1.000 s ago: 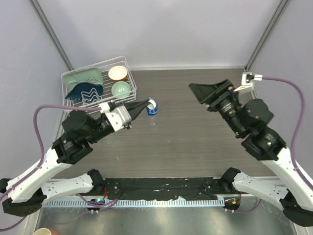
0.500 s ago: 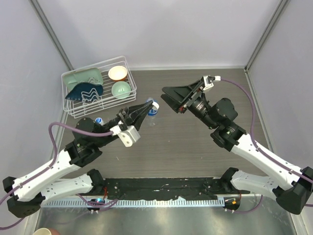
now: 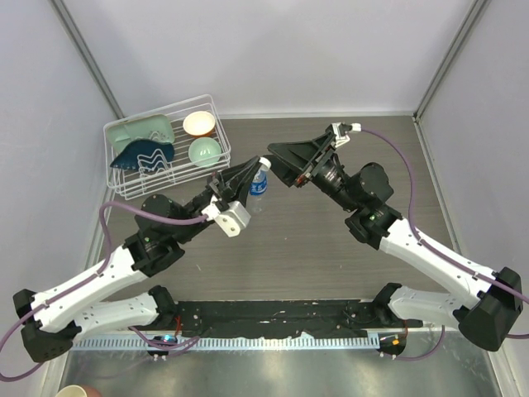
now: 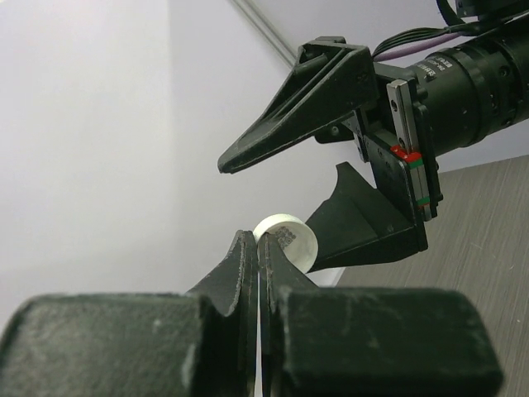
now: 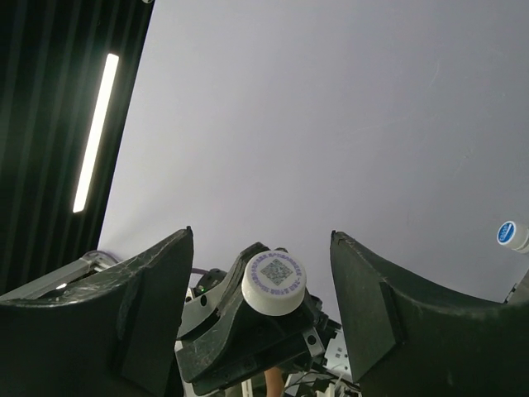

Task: Screw on the bottle caps

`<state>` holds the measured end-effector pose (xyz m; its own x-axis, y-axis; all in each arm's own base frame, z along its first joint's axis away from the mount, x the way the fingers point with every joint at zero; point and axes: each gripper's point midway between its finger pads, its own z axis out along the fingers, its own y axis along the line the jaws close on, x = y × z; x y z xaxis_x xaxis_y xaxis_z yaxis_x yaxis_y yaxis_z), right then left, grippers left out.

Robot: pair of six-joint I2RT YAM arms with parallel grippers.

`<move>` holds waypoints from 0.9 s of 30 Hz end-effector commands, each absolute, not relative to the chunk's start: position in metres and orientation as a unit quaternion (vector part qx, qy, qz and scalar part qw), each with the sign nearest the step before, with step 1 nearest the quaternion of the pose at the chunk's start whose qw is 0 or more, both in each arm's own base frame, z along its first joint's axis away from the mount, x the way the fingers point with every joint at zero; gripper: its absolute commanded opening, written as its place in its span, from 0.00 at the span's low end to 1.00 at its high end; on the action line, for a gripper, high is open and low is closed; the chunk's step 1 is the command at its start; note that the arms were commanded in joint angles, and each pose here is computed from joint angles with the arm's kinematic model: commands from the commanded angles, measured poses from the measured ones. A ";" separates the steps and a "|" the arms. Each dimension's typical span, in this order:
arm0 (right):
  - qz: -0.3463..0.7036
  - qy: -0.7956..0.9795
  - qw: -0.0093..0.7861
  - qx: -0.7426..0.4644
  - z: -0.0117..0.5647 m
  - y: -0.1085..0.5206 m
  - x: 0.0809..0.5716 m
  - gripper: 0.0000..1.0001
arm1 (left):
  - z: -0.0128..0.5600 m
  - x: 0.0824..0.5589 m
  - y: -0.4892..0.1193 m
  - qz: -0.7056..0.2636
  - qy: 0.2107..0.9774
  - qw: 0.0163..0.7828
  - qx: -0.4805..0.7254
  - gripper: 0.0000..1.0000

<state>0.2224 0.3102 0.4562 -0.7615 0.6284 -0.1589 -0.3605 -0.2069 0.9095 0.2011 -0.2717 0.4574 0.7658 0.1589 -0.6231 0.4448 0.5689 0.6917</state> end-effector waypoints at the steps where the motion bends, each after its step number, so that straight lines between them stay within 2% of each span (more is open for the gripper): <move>1: 0.799 0.497 0.324 0.094 0.487 0.302 0.205 0.72 | 0.482 0.196 -0.266 -0.098 0.310 0.846 0.421 0.00; 5: 0.806 0.491 0.319 0.085 0.490 0.302 0.200 0.65 | 0.481 0.198 -0.268 -0.099 0.316 0.845 0.421 0.00; 15: 0.805 0.511 0.291 0.077 0.483 0.313 0.199 0.65 | 0.483 0.196 -0.273 -0.104 0.304 0.846 0.427 0.00; 27: 0.796 0.522 0.300 0.065 0.482 0.315 0.199 0.66 | 0.491 0.193 -0.273 -0.109 0.296 0.849 0.424 0.00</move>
